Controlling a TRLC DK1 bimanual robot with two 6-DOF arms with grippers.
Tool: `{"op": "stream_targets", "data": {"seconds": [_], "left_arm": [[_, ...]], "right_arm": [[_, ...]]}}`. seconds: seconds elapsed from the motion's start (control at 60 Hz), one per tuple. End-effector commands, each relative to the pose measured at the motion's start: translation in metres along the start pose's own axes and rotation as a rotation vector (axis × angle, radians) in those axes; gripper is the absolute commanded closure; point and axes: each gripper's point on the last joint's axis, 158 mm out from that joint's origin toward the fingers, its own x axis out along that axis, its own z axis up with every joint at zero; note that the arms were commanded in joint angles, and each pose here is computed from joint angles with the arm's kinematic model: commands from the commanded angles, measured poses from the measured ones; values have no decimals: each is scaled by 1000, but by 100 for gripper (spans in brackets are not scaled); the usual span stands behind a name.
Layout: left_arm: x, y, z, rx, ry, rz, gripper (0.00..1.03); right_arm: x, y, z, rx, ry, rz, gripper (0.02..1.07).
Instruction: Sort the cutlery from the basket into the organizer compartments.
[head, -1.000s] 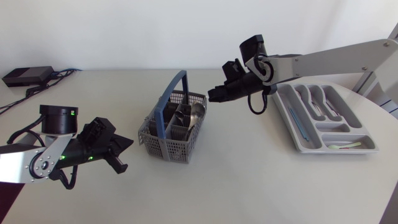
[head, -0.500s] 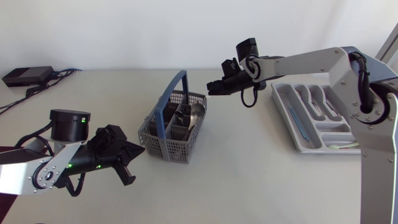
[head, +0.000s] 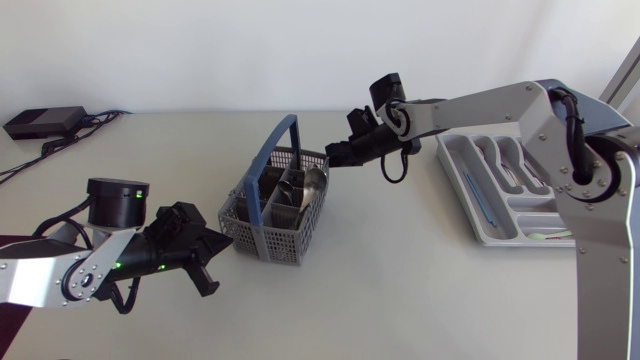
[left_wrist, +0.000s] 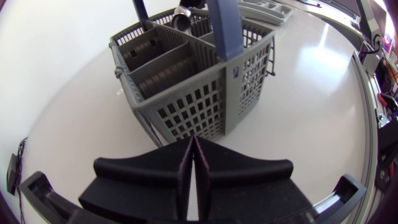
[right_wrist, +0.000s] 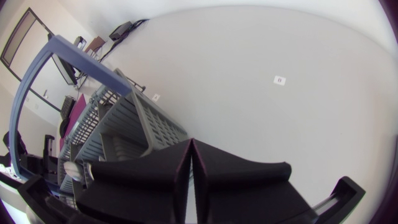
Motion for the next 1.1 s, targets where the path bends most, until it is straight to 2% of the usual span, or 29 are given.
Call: {"op": "stream_targets", "data": {"seconds": [0.0, 0.283, 0.483, 0.75, 0.9, 1.083], "left_arm": [[2, 1, -8, 4, 8, 1, 100], [-6, 19, -18, -18, 14, 53, 100], [-24, 17, -14, -22, -9, 64, 100], [-33, 12, -4, -14, -31, 65, 100], [-35, 8, -7, -12, -30, 63, 100], [-36, 6, -9, -14, -33, 56, 100]], "right_arm": [[-4, 29, -16, -23, 38, 44, 99], [-19, 57, -34, -51, 59, 66, 99], [-47, 56, -20, -96, -22, -14, 99], [-74, 88, 4, -186, -99, -19, 97], [-68, 104, 11, -269, -131, -14, 68], [-45, 108, 21, -366, -160, -16, 66]]}}
